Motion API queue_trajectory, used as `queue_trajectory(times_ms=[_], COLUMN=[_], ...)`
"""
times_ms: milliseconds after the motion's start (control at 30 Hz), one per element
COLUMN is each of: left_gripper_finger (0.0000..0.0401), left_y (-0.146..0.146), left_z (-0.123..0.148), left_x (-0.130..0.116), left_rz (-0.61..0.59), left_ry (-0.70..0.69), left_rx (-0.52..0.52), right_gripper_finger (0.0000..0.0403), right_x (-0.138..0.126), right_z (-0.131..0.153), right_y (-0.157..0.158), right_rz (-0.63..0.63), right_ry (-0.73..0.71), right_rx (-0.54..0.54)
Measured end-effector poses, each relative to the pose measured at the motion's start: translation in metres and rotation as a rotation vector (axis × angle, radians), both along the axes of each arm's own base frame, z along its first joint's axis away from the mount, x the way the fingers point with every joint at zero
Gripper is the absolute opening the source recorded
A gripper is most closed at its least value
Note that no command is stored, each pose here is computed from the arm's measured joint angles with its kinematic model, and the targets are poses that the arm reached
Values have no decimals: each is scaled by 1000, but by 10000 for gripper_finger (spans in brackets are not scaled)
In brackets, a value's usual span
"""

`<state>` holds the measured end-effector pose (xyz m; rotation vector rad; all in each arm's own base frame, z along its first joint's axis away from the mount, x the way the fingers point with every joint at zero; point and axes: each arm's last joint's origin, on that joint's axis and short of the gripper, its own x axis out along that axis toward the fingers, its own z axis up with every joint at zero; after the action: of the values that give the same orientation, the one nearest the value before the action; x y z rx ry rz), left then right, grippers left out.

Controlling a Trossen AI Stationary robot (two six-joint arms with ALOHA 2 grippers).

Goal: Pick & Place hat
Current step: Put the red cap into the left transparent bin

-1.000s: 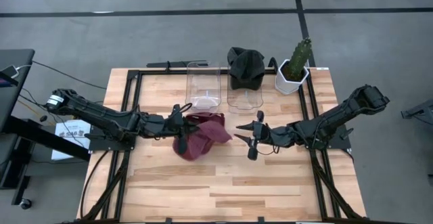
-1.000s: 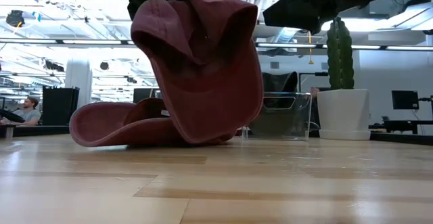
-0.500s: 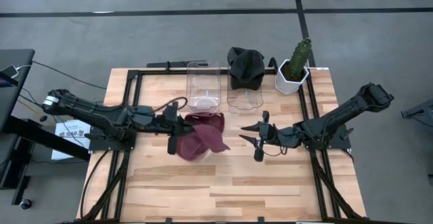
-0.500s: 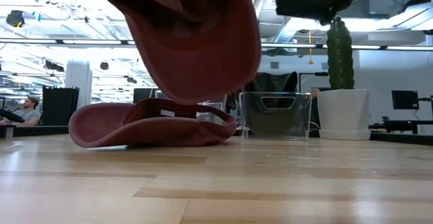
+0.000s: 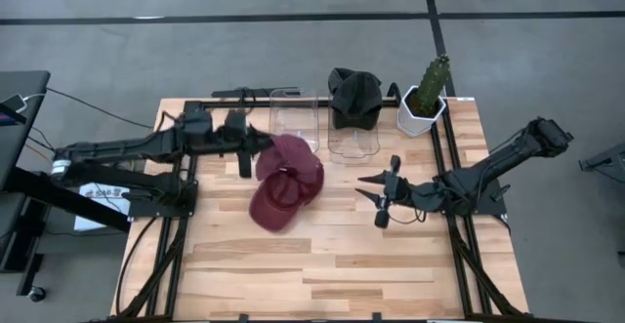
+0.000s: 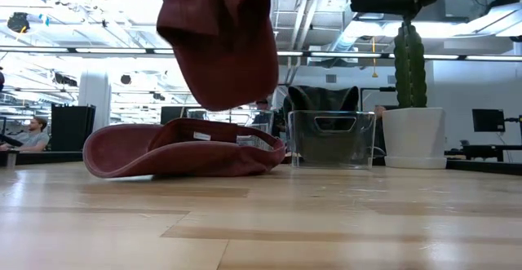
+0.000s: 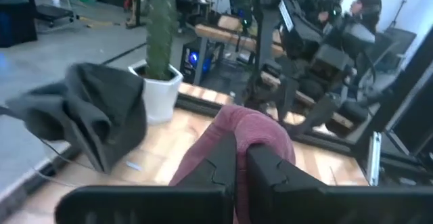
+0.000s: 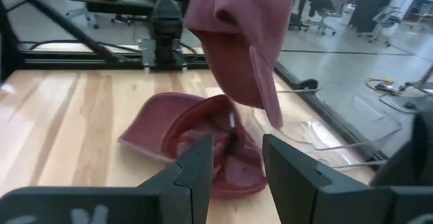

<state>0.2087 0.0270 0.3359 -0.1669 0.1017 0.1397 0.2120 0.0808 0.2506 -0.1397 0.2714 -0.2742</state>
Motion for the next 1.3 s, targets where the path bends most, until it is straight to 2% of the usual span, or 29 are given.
queue_trajectory(times_ms=[300, 433, 700, 900, 1100, 1200, 1300], left_gripper_finger=[10, 10, 10, 10, 10, 10, 10], left_y=[49, 73, 134, 170, 185, 189, 198], left_z=[33, 36, 10, -19, -42, -45, -46], left_x=[-9, -8, 0, 6, 12, 12, 8], left_rz=[24, 34, 74, -14, -158, -163, -98], left_ry=[-37, -8, 132, 186, 189, 199, 212], left_rx=[94, 151, 119, 47, -32, 23, 97], right_gripper_finger=[118, 118, 118, 118, 118, 118, 118], right_x=[11, 19, 31, 31, 29, 28, 26], right_z=[-4, -12, -26, -29, -24, -21, -20], right_y=[-27, -44, -86, -110, -129, -139, -150], right_rz=[-113, -188, -350, -419, -478, -518, -562], right_ry=[44, 83, 168, 225, 231, 211, 201], right_rx=[-73, -82, -121, -178, -228, -237, -230])
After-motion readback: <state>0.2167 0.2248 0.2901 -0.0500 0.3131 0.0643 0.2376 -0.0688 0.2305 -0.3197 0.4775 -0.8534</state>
